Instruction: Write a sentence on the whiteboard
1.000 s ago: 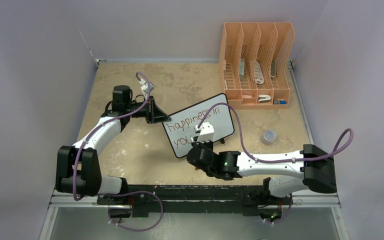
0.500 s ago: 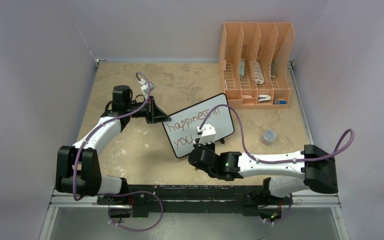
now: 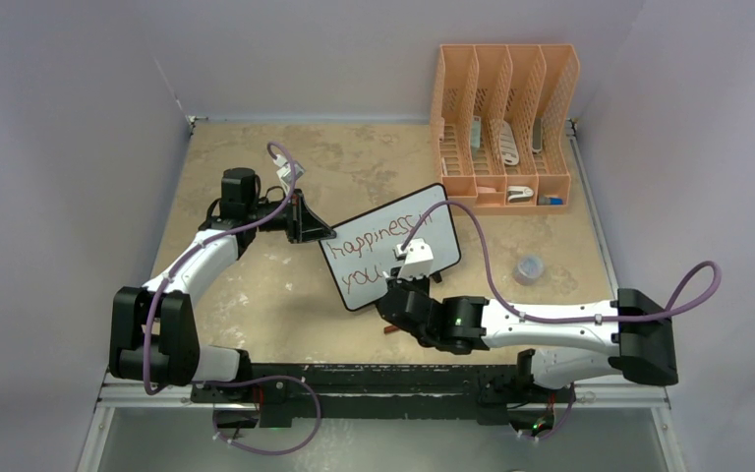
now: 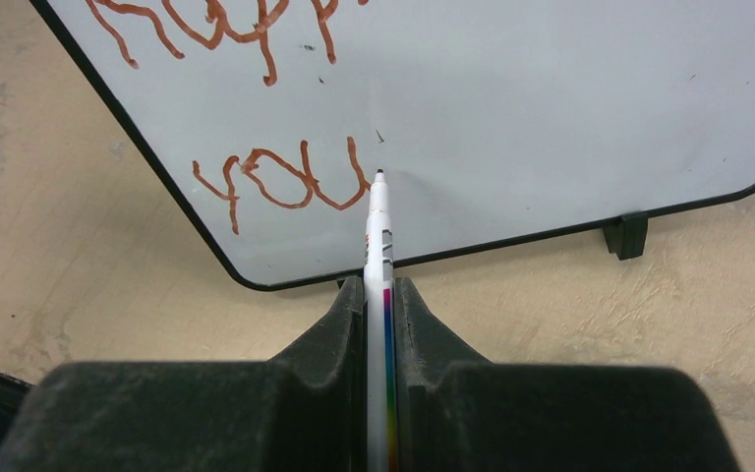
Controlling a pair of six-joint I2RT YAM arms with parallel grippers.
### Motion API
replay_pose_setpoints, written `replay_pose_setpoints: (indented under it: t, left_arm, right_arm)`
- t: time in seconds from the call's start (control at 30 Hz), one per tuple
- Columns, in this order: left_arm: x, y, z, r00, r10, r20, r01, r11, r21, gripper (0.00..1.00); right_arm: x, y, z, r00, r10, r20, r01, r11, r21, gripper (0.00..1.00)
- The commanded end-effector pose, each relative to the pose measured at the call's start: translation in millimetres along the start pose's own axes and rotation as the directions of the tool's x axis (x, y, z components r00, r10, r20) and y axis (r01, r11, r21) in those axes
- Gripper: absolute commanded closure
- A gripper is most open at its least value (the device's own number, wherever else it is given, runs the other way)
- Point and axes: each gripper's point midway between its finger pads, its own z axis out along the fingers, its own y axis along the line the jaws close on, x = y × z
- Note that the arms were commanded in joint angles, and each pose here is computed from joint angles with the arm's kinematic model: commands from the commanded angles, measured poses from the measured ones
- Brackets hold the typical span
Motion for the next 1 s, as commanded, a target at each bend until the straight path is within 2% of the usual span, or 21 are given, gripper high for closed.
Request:
replay_pose_setpoints:
  t: [0.0,0.6,0.97]
  left_arm:
    - [11,15,4,0.999,-0.019,-0.03,0.017,0.998,-0.068,1.0]
    - [11,14,4,0.999,-0.017,-0.029,0.015,0.998,-0.068,1.0]
    - [11,14,4,0.999,-0.016,-0.029,0.014,0.998,-0.066,1.0]
  right_arm:
    - [-21,8,-4,0.998,0.023,0.051,-0.021,0.999,-0.028,1.0]
    - [-37,14,8,0.994,0.012,0.112,-0.01,1.0,-0.019,1.0]
    - [-29,11,16,0.996,-0.004,0.086,0.006,1.0,-0.016,1.0]
